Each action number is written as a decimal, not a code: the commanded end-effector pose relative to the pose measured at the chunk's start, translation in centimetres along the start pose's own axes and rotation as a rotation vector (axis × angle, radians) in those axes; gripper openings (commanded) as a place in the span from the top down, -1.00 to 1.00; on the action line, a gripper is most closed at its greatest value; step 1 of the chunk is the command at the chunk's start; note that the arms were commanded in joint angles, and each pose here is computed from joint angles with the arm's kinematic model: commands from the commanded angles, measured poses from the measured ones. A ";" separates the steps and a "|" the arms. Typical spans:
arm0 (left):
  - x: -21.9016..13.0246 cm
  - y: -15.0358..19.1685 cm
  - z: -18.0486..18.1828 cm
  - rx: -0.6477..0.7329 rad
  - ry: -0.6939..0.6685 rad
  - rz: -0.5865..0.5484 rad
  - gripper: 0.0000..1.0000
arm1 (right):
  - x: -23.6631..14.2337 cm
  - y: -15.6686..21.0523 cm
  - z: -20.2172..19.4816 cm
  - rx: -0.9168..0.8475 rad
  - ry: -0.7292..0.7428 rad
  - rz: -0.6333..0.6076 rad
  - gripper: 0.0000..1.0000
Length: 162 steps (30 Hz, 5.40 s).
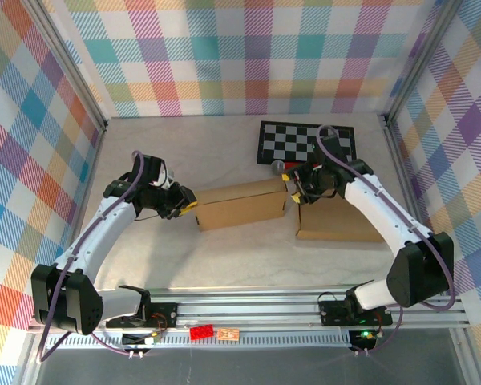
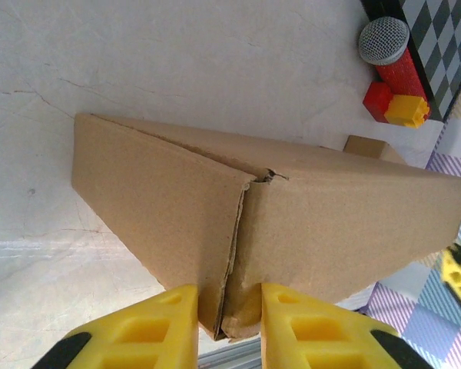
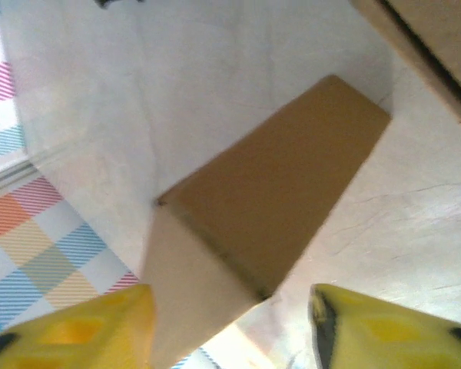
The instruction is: Fold the paper box
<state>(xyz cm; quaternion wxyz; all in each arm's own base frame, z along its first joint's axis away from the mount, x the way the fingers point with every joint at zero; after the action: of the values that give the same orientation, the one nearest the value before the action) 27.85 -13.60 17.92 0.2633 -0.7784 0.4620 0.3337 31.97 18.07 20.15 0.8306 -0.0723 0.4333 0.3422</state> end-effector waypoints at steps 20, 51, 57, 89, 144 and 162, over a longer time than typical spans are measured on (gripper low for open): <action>-0.4 1.1 2.0 0.048 -0.079 0.038 0.62 | 6.3 0.9 0.2 0.361 0.081 0.166 -0.61; -12.6 -1.1 -4.0 0.186 0.023 -0.392 0.36 | 15.2 3.0 1.1 -0.207 -0.504 0.200 -0.18; -12.0 -0.9 -3.1 0.187 -0.005 -0.373 0.36 | 16.8 3.0 -1.5 -0.202 -0.351 0.205 -0.36; 4.7 -11.6 7.0 0.026 -0.348 -0.027 0.26 | 16.3 3.6 -0.2 -0.311 0.049 0.229 -0.51; -9.6 -4.2 3.3 0.250 -0.193 -0.626 -1.00 | -13.2 -6.6 -11.9 -0.559 0.244 -0.776 -0.97; -8.5 -5.3 13.1 0.474 -0.638 -0.883 -1.00 | -7.7 -8.9 -16.5 -1.033 0.193 -1.027 -0.97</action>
<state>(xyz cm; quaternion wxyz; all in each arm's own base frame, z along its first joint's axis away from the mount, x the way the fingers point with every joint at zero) 24.06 2.84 15.19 0.6382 -0.6843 0.0884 0.3415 21.70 -1.26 13.18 0.6980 -0.6626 0.2660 0.0544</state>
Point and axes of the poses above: each hand's point on the last joint's axis, 136 mm out from that joint toward the fingers, its own x axis out along the fingers, its own z axis along the line the jaws close on, y = z × x, the point moved 1 cm from there along -x, back along the fingers, and after that the axes turned 3 degrees about x, right-handed, at the moved point
